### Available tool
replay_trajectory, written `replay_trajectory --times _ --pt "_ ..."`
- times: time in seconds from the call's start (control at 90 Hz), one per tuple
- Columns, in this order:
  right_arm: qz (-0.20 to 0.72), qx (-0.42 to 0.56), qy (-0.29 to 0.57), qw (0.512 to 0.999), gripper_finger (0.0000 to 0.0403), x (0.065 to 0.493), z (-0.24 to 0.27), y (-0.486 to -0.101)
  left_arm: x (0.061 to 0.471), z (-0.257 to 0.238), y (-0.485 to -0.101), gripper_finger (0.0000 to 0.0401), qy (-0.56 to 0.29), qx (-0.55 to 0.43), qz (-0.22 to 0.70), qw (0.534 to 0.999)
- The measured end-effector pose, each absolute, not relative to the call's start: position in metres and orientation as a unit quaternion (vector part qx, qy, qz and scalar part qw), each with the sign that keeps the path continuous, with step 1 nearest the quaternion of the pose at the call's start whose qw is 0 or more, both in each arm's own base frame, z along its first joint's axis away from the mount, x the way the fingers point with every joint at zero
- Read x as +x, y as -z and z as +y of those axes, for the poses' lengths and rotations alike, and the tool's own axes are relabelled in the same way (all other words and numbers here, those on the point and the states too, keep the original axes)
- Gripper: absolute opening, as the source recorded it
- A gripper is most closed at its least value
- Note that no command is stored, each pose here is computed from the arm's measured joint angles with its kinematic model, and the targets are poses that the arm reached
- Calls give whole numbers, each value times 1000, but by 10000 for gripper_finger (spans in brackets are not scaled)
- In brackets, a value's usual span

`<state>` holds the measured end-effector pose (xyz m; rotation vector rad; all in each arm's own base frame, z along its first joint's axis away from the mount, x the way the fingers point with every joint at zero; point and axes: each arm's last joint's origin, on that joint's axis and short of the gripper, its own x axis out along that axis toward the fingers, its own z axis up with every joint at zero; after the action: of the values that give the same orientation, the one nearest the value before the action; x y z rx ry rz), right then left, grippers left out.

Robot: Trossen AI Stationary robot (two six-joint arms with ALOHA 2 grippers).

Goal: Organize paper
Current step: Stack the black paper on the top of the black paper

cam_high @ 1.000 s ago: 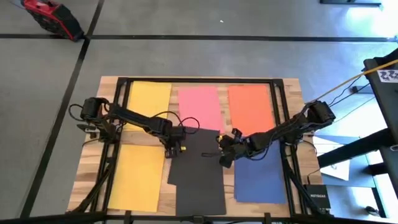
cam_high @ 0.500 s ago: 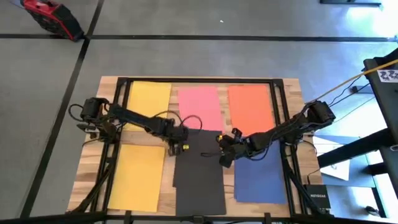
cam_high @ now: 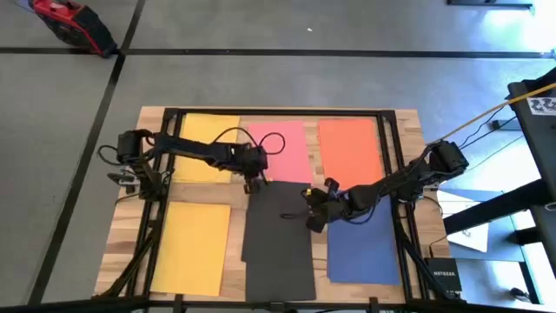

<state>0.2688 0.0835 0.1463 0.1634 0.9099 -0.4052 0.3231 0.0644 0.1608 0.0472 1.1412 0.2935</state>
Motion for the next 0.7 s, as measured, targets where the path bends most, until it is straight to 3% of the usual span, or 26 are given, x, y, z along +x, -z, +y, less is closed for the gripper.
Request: replay_trajectory --times 0.2,0.7 --pt "437 77 195 875 1 269 83 -146 325 65 -142 0 -103 -2 563 820" --pt "445 74 198 870 1 267 83 -145 329 25 -144 0 -71 -3 565 822"
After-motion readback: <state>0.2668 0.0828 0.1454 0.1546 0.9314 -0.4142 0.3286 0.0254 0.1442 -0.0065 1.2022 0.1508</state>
